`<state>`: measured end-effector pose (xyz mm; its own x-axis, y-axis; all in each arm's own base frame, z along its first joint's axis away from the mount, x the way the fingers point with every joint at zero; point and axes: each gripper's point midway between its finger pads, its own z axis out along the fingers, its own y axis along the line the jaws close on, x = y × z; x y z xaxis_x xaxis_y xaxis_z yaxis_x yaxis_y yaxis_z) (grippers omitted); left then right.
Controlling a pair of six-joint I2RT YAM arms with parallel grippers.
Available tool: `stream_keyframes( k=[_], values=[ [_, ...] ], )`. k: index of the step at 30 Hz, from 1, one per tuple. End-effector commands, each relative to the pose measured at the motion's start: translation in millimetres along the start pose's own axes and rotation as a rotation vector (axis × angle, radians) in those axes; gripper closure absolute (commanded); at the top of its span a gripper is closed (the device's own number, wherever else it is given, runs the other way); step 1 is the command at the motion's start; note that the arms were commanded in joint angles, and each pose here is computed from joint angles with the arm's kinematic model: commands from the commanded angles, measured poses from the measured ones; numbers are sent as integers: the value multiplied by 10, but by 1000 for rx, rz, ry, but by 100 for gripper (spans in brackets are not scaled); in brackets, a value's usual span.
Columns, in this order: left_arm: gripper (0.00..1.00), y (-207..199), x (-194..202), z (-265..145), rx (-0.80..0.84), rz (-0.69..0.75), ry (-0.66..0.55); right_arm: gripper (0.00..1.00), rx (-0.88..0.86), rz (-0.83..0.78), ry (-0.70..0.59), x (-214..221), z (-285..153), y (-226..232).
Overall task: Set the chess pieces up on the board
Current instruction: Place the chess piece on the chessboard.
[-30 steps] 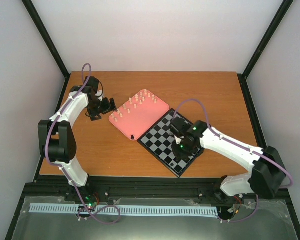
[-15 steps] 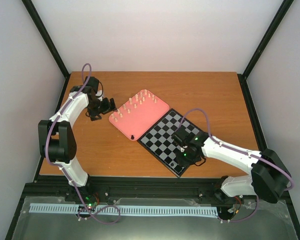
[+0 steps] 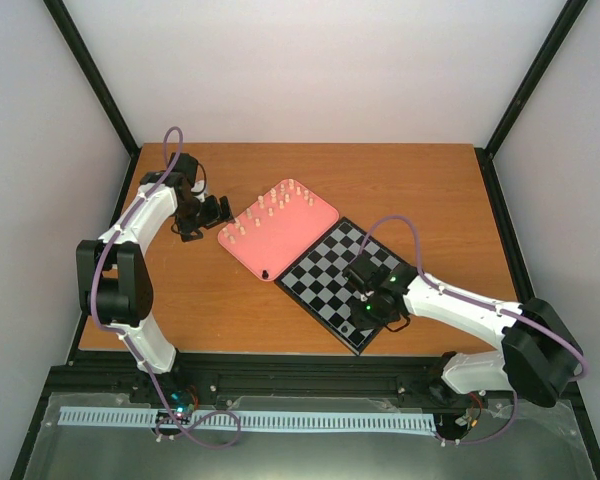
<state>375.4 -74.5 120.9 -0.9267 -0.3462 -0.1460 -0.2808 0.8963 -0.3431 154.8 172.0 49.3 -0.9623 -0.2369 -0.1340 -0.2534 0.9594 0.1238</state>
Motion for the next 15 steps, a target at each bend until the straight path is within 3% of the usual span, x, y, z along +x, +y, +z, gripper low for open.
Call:
stream_keyframes(
  k=[1, 9, 15],
  values=[
    [0, -111, -103, -117, 27, 19, -47, 95, 22, 0, -3, 10, 37, -29],
    [0, -114, -99, -105, 28, 18, -42, 92, 32, 2, 20, 61, 89, -55],
    [0, -117, -96, -112, 28, 21, -43, 78, 21, -12, 13, 33, 63, -24]
  ],
)
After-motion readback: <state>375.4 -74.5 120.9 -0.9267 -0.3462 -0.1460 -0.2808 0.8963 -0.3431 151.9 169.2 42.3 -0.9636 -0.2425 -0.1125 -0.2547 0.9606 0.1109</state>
